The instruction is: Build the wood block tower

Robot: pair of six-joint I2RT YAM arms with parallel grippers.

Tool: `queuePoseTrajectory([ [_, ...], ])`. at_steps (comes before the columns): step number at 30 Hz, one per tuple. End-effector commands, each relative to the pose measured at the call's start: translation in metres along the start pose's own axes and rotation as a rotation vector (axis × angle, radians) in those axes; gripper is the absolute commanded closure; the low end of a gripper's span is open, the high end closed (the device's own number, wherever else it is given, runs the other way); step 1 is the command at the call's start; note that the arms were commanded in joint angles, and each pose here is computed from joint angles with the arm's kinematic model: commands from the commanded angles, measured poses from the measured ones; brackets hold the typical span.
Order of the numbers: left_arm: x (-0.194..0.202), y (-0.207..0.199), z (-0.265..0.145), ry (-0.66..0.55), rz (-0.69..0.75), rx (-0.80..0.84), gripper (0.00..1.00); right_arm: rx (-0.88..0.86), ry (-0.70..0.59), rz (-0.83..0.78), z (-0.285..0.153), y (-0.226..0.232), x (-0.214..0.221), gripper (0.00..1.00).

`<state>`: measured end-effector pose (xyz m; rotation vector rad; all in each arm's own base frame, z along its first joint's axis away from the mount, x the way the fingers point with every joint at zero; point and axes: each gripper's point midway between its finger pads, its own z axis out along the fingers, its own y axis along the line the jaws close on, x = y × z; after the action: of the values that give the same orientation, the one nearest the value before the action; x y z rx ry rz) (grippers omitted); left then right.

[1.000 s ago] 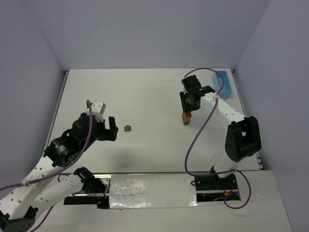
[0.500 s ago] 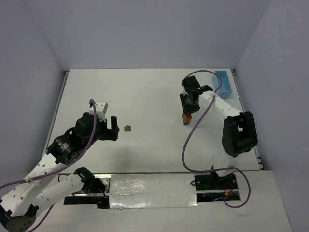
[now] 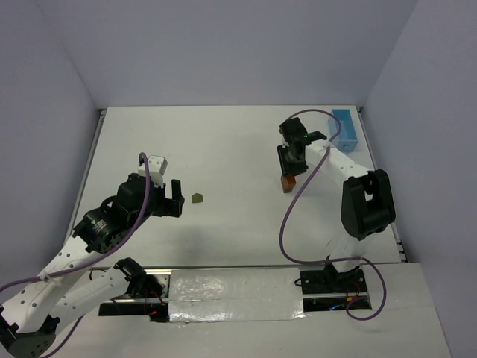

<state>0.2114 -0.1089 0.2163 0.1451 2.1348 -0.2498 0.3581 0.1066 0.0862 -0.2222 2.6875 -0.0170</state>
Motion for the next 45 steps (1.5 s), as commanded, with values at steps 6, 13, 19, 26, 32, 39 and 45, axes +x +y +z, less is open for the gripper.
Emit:
queuePoseTrajectory([
  [6,-0.0104,-0.0058,-0.0004,-0.039,0.011,0.027,0.01,0.005,-0.033,-0.001,-0.0043,-0.0012,-0.0182,0.73],
  [13,-0.0108,-0.0073,-0.0013,-0.041,0.012,0.033,0.0,0.006,-0.019,-0.002,-0.0017,-0.0016,-0.0151,0.68],
  [19,-0.0103,-0.0084,-0.0019,-0.043,0.015,0.039,0.0,0.005,-0.012,-0.003,-0.0001,-0.0016,-0.0119,0.67],
  [26,-0.0097,-0.0098,-0.0018,-0.041,0.02,0.044,0.01,0.006,-0.005,-0.002,0.001,-0.0015,-0.0109,0.65],
  [32,-0.0097,-0.0106,-0.0024,-0.042,0.02,0.047,0.0,0.004,-0.007,-0.003,0.0001,-0.0003,-0.0113,0.6],
  [39,-0.0094,-0.0117,-0.0026,-0.042,0.023,0.051,0.01,0.002,-0.001,-0.002,0.001,0.0002,-0.0099,0.56],
  [45,-0.0092,-0.0125,-0.0028,-0.04,0.025,0.053,0.01,-0.005,-0.004,0.0,0.0004,0.001,-0.0105,0.53],
])
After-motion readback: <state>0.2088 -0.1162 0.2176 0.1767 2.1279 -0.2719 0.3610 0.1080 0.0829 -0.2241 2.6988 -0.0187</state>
